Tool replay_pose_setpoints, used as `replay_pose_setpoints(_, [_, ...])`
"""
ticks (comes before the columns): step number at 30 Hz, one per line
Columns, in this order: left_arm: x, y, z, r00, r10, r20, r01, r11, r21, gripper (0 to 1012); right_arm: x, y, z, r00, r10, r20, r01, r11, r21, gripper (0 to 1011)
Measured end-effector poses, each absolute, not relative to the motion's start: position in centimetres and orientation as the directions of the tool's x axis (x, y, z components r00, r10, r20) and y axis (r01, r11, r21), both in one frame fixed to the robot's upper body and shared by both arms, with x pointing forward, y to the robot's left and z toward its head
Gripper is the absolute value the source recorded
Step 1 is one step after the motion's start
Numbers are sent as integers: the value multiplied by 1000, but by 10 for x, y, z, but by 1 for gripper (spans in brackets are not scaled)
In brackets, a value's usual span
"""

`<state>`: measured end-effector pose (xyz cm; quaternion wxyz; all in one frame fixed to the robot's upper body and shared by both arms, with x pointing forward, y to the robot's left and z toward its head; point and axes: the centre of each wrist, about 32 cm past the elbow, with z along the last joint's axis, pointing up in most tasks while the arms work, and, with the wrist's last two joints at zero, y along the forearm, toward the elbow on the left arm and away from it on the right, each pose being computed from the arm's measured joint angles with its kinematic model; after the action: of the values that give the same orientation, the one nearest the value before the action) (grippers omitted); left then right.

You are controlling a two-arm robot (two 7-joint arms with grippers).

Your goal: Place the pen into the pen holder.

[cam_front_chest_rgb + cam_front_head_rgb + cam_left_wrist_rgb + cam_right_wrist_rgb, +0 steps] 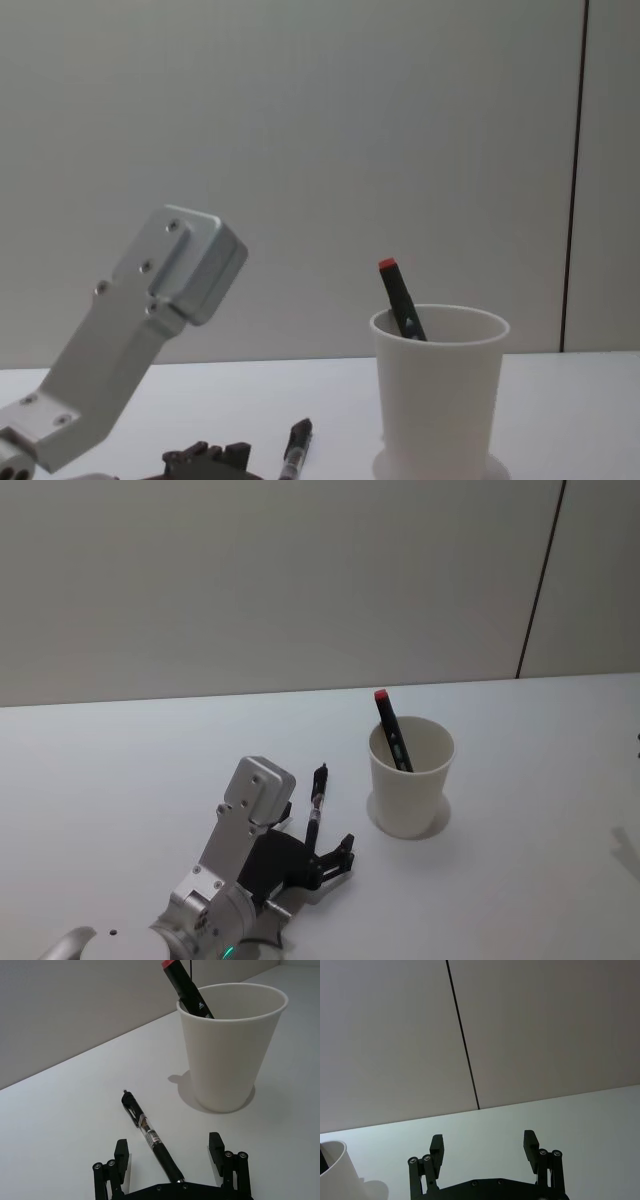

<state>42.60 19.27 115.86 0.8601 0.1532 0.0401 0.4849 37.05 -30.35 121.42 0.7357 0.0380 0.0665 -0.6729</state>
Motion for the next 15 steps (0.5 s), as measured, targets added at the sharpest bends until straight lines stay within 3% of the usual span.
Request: replay_pose_setpoints(15, [426,193,1159,526,846,80,-822,483,302,1001,370,-303,1214,85,-985,-149,995,91,-34,1002])
